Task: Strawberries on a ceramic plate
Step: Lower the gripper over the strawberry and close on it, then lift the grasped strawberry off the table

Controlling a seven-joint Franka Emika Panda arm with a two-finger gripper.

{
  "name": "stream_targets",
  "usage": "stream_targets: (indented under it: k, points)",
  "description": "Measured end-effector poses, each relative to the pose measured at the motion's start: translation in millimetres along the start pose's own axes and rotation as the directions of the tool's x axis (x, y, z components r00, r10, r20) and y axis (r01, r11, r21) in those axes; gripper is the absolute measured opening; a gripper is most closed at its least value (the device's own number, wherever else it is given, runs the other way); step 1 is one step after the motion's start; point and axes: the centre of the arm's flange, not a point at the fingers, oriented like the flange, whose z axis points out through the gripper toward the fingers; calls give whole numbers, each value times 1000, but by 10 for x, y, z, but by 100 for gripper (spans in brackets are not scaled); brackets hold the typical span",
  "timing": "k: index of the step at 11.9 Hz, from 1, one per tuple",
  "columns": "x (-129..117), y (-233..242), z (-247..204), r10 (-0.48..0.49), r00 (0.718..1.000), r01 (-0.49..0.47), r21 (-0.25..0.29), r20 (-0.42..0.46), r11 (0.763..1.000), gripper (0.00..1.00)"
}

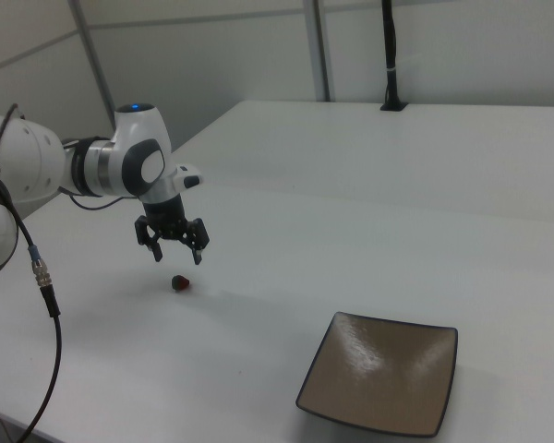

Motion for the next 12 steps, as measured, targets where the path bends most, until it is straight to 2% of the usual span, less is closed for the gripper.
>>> stream_targets:
  k: [4,8,9,10,11,12]
  points:
    - [-23,12,311,-14,999,15,-19,50,1000,100]
    - [-54,-1,424,-28,997,30,-32,71,999,100]
    - [-60,-35,439,-39,996,42,-40,74,998,92]
    - [-64,-63,446,-45,996,48,-42,76,998,91]
    - [-66,-75,450,-47,996,50,-42,77,998,84]
    - [-67,-74,450,-47,996,50,-42,77,998,70]
